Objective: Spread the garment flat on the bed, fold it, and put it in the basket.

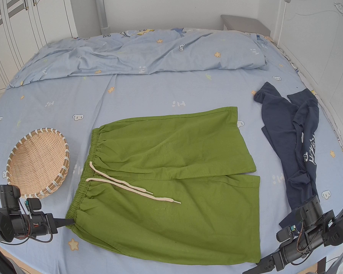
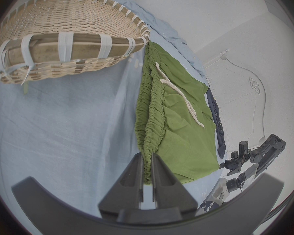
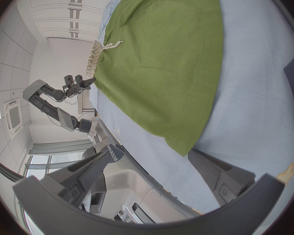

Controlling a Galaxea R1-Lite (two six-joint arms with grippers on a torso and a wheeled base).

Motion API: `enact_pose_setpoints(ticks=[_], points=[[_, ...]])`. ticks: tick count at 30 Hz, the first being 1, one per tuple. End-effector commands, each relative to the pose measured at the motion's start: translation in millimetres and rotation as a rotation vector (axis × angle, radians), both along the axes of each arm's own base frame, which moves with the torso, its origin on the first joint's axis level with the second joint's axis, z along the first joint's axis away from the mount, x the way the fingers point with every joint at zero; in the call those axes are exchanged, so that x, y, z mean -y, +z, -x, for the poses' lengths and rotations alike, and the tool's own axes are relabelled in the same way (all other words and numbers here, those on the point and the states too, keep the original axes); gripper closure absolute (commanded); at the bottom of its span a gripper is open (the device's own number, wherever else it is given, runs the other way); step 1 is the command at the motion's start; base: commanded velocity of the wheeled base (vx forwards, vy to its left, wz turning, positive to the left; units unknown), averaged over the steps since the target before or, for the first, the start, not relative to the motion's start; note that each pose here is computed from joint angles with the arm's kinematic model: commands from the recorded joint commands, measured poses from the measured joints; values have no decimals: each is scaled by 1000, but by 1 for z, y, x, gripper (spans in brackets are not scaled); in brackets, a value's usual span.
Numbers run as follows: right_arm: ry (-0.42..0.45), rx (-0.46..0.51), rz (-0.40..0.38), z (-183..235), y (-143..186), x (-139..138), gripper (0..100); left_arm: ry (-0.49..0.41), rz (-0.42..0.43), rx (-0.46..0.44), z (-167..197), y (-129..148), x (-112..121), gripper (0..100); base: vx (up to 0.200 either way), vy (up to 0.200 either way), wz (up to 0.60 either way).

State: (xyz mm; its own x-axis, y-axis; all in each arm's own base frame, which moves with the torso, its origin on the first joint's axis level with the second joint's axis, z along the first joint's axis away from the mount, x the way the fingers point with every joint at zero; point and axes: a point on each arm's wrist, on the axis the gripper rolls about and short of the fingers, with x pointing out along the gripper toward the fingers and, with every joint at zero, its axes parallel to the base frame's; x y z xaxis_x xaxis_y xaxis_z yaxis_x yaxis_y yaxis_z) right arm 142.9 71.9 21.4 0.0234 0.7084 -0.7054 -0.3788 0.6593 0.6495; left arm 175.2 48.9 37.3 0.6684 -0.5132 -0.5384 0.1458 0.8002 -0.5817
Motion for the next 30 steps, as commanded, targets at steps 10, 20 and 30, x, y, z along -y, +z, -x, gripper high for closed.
enact_pose_setpoints(ticks=[10,20,30], points=[[3,7,-7,-14,-13,-6,0,-1,0,0,0,0,0,100,0,0,0],[-12,18,-15,-18,-15,-6,0,-1,0,0,0,0,0,100,0,0,0],[-52,16,-15,-18,-14,1,0,5,1,-4,-1,-1,-1,100,0,0,0]])
